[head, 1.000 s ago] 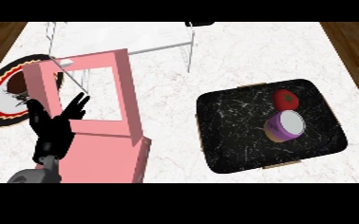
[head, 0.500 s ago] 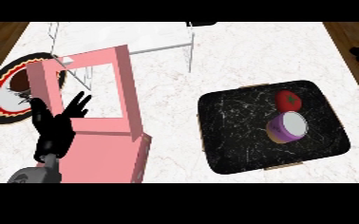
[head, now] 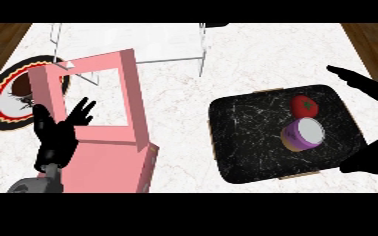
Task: Pick the can from the tray and place it in the tiered shelf
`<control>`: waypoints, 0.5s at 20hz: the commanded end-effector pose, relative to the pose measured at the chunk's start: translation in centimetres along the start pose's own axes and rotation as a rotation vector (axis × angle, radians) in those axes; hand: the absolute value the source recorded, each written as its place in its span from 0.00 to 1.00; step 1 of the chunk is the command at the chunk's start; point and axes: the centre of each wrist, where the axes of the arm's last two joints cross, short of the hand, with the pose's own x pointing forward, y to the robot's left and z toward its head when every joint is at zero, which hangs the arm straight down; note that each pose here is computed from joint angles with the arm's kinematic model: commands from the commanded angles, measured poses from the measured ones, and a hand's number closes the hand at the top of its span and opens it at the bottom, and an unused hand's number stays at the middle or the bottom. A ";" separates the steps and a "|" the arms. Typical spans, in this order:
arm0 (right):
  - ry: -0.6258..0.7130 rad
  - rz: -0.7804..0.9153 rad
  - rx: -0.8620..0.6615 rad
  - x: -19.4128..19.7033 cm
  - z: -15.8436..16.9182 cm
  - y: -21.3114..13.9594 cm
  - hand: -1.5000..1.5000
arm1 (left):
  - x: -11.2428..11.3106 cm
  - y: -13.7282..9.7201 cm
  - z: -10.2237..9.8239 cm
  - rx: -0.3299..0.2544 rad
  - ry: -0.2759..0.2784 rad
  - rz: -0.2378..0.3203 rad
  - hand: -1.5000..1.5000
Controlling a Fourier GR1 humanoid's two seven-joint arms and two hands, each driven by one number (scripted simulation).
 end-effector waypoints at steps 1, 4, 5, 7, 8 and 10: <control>0.042 0.055 0.037 0.7 0.0 2.7 0.00 | -2.1 -0.3 0.8 -0.001 0.009 0.010 0.50; 0.093 0.066 0.008 1.3 -0.3 1.9 0.00 | -2.0 0.5 0.4 -0.014 -0.002 0.012 0.50; 0.114 0.075 0.001 -0.2 -1.6 1.0 0.00 | -0.7 0.3 0.0 -0.010 0.024 0.007 0.50; 0.122 0.087 -0.018 -0.2 -1.6 2.6 0.00 | -0.7 -0.4 1.6 -0.014 0.002 0.016 0.50; 0.118 0.096 -0.030 1.5 -0.8 3.6 0.00 | -2.5 -1.2 -0.7 -0.020 0.019 0.026 0.50; 0.131 0.113 -0.046 0.8 -1.7 3.5 0.00 | -0.1 -0.6 -0.2 -0.020 0.027 0.023 0.50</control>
